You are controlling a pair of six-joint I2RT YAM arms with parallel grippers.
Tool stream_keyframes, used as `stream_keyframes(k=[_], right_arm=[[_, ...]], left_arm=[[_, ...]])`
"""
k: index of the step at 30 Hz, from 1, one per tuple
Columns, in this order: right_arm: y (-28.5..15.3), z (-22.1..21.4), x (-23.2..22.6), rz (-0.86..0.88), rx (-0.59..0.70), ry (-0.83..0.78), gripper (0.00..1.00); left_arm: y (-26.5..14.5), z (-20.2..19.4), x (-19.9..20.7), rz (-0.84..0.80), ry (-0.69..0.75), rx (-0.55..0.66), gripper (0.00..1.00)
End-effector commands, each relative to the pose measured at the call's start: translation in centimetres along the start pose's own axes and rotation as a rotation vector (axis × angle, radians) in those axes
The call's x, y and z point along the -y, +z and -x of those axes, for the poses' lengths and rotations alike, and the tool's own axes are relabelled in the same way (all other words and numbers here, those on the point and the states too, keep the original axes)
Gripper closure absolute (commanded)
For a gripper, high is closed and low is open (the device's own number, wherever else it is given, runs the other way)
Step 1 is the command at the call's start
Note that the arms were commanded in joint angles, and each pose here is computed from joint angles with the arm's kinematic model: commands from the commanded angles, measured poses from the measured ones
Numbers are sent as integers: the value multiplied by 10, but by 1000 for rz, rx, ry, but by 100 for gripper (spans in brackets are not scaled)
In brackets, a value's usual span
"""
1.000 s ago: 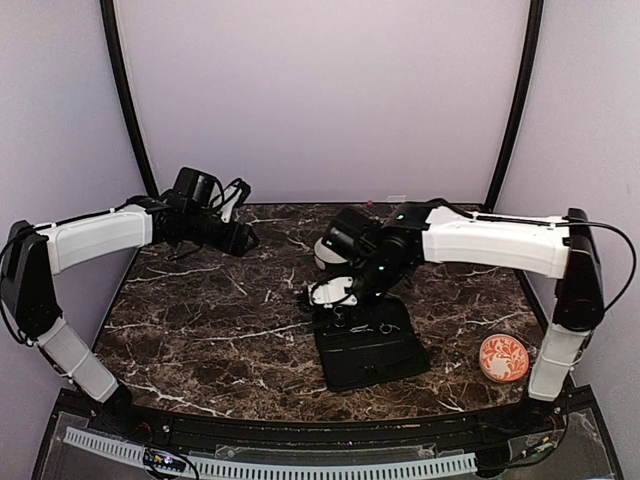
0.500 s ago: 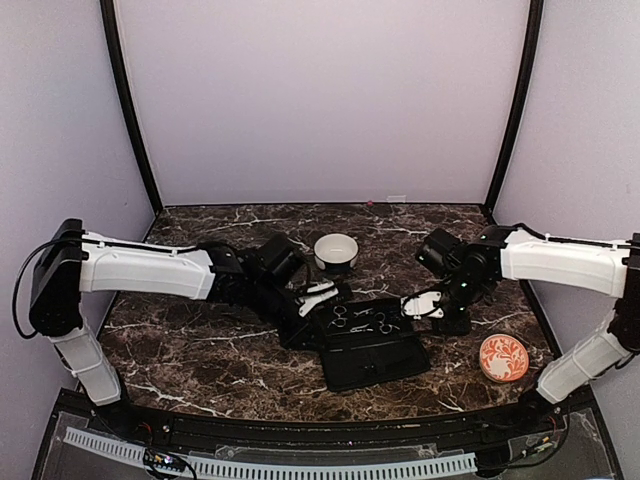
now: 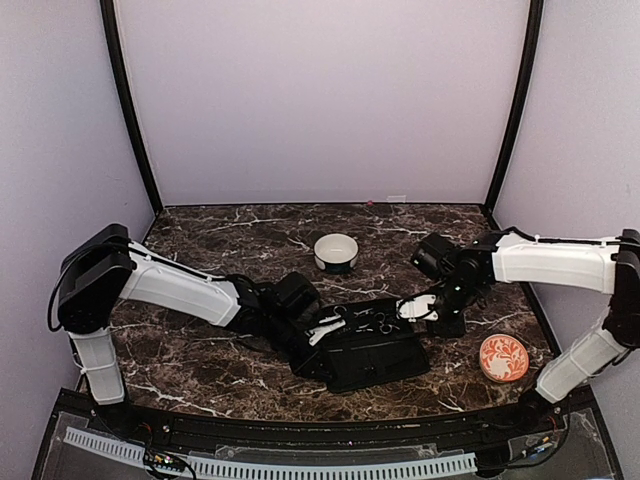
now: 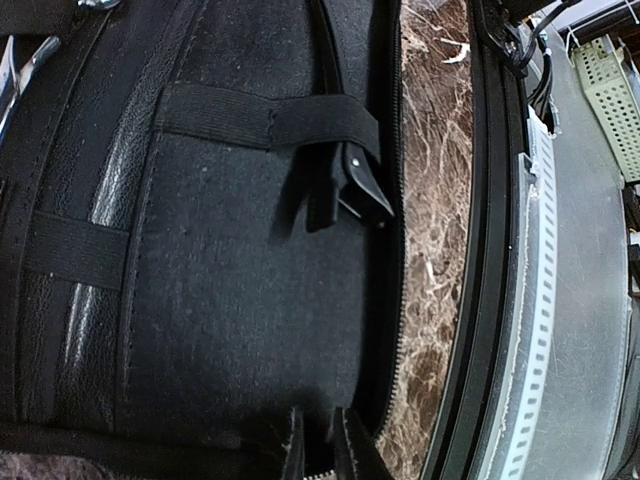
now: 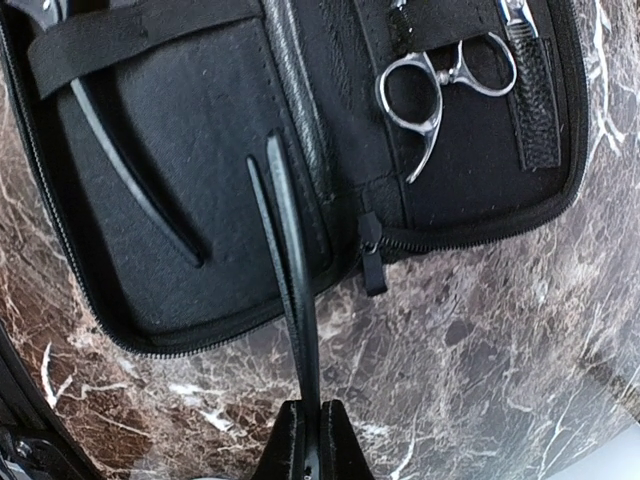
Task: Sort the hair-cutting tools
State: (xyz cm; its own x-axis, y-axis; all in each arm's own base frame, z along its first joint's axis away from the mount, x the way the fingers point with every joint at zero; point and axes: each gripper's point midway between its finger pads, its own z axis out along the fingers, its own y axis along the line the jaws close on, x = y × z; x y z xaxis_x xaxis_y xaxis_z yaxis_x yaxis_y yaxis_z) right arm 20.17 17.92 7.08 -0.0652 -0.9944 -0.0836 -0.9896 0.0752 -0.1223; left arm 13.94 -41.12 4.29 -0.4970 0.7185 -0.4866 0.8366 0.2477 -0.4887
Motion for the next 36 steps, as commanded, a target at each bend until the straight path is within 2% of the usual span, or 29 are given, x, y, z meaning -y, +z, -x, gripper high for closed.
stream_keyframes(k=[1, 12, 27, 36], right_arm=[[-3, 14, 11, -15, 34, -11, 100], [10, 22, 8, 30, -19, -61, 100], [31, 20, -2, 13, -177, -117, 100], [34, 33, -9, 24, -186, -150, 100]], left_arm=[[8, -5, 0, -3, -24, 3, 89], [21, -40, -15, 41, -85, -70, 90], [23, -51, -21, 61, -104, -57, 91], [21, -51, -21, 67, -113, -27, 91]])
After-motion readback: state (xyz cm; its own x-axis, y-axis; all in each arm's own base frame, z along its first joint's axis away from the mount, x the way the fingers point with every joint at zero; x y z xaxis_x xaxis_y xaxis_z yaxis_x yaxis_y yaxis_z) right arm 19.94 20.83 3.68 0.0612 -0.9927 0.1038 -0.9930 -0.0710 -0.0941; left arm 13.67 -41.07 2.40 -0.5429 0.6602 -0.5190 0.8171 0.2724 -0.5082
